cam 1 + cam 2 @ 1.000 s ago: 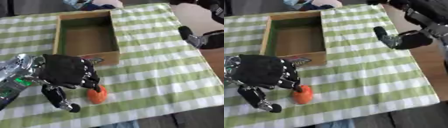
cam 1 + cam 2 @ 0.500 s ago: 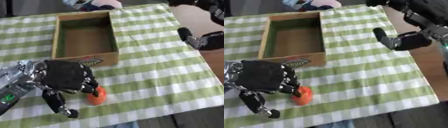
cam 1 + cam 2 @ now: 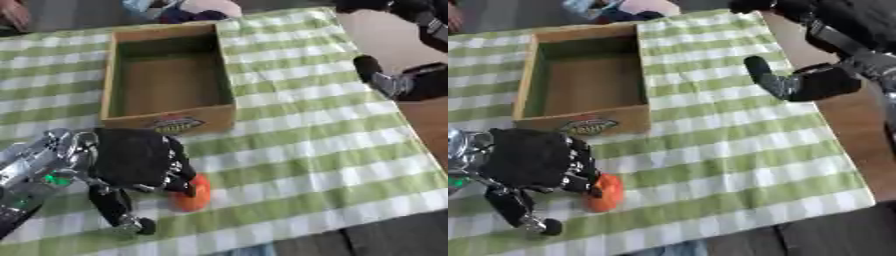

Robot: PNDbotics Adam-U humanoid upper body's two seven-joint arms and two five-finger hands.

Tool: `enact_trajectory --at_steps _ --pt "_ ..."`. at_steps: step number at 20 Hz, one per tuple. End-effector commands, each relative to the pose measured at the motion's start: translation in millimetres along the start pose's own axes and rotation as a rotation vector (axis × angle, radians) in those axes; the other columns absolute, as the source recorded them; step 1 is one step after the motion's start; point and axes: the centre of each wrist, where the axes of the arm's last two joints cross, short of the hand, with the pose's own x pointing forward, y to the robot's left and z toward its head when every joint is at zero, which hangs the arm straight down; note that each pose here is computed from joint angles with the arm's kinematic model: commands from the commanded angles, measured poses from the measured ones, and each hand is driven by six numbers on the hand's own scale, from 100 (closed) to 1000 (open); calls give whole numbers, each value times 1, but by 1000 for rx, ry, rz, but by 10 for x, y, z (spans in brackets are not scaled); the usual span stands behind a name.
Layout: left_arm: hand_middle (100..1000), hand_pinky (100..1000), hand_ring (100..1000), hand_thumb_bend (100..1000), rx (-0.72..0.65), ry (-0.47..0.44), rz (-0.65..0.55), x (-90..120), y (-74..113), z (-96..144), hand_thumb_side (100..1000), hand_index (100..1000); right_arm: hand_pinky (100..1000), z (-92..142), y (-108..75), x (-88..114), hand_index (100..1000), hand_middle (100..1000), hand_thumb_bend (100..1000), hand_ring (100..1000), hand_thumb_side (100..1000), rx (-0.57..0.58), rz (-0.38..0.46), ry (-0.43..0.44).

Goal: Pick up objects on the table and place them in the box.

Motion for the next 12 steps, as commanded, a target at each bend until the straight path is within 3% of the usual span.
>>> enact_trajectory --at_steps 1,9,12 --pt "565 648 596 376 -258 -210 -170 -40 12 16 403 756 777 -8 -103 -11 956 799 100 796 593 -12 23 -10" --pt "488 587 523 249 -156 -197 -155 -79 -36 -26 334 664 777 -8 -99 -11 957 799 100 796 597 -15 21 -9" --pt "509 610 542 272 -122 -196 -160 -83 -37 -35 345 688 777 -9 -98 -11 957 799 100 796 595 -15 20 -10"
